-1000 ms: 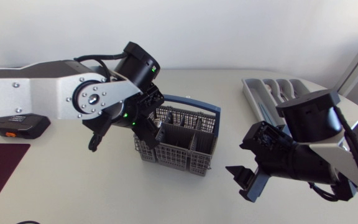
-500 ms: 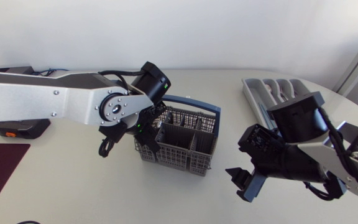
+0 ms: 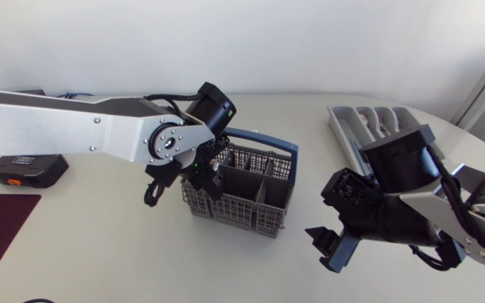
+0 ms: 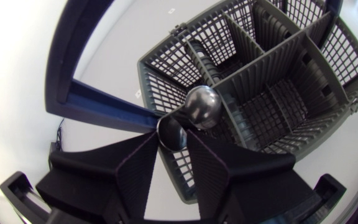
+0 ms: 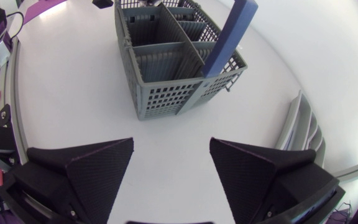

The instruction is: Unload the cutlery basket into the drawer organizer.

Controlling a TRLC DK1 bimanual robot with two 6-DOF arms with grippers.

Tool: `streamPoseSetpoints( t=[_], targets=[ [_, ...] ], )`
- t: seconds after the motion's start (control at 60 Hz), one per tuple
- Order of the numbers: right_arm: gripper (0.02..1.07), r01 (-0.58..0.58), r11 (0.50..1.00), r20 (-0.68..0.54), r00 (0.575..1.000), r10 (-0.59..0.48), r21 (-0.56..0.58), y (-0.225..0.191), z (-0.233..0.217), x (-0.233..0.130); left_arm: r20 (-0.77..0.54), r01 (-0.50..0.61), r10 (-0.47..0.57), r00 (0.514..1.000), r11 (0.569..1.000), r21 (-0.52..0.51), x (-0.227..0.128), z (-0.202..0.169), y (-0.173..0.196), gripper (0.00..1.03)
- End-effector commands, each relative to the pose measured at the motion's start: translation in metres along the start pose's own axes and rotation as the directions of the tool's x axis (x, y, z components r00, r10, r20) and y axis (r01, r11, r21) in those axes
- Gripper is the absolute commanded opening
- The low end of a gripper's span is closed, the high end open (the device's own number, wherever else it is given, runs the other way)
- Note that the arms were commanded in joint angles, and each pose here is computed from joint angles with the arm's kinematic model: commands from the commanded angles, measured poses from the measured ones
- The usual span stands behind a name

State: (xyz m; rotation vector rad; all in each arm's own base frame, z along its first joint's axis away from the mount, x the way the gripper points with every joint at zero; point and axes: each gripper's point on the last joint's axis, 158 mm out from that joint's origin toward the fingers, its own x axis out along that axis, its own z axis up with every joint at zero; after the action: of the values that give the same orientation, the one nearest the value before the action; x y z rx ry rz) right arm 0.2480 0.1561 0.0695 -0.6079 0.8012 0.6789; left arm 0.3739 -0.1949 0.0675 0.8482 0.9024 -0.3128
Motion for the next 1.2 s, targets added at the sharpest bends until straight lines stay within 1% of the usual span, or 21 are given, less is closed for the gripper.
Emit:
streamPoseSetpoints(
  t=[0.0,0.033,0.117,0.167,0.233,0.317,0.467,0.517,0.683,0.917,1.183],
  targets=[
    [0.91,0.008,1.000,-0.021,1.000,-0.008,0.010,-0.001,-0.007,0.004,-0.004,-0.017,0.017,1.000,0.999,-0.028,0.006,0.005,0.004,0.30],
    [0.91,0.009,1.000,-0.021,1.000,-0.009,0.009,-0.002,-0.007,0.004,-0.004,-0.017,0.017,1.000,0.999,-0.028,0.006,0.005,0.004,0.29],
    [0.91,0.010,1.000,-0.021,1.000,-0.009,0.009,-0.002,-0.008,0.004,-0.005,-0.017,0.017,1.000,0.999,-0.029,0.008,0.006,0.003,0.23],
    [0.91,0.011,1.000,-0.020,1.000,-0.011,0.009,-0.003,-0.008,0.004,-0.007,-0.016,0.016,1.000,0.999,-0.028,0.009,0.005,0.002,0.23],
    [0.91,0.012,1.000,-0.019,1.000,-0.012,0.007,-0.003,-0.008,0.004,-0.013,-0.014,0.013,1.000,1.000,-0.026,0.012,0.005,-0.001,0.16],
    [0.91,0.016,1.000,-0.021,1.000,-0.016,0.007,-0.005,-0.009,0.004,-0.019,-0.012,0.011,1.000,1.000,-0.021,0.014,0.003,-0.003,0.10],
    [0.91,0.014,1.000,-0.025,1.000,-0.014,0.004,-0.004,-0.011,0.005,-0.015,-0.012,0.011,1.000,1.000,-0.023,0.015,0.005,-0.004,0.10],
    [0.91,0.014,1.000,-0.024,1.000,-0.014,0.004,-0.003,-0.011,0.005,-0.012,-0.012,0.012,1.000,1.000,-0.023,0.015,0.006,-0.004,0.05],
    [0.91,0.015,1.000,-0.025,1.000,-0.015,0.005,-0.003,-0.014,0.005,-0.027,-0.007,0.006,1.000,1.000,-0.012,0.024,0.002,-0.012,0.04],
    [0.91,0.018,1.000,-0.022,1.000,-0.018,0.005,-0.004,-0.015,0.004,-0.042,-0.004,0.004,0.999,1.000,-0.010,0.026,-0.008,-0.013,0.04],
    [0.91,0.018,1.000,-0.018,1.000,-0.018,0.003,-0.004,-0.014,0.004,0.005,-0.019,0.019,1.000,0.999,-0.033,0.007,-0.023,-0.004,0.04]
  ],
)
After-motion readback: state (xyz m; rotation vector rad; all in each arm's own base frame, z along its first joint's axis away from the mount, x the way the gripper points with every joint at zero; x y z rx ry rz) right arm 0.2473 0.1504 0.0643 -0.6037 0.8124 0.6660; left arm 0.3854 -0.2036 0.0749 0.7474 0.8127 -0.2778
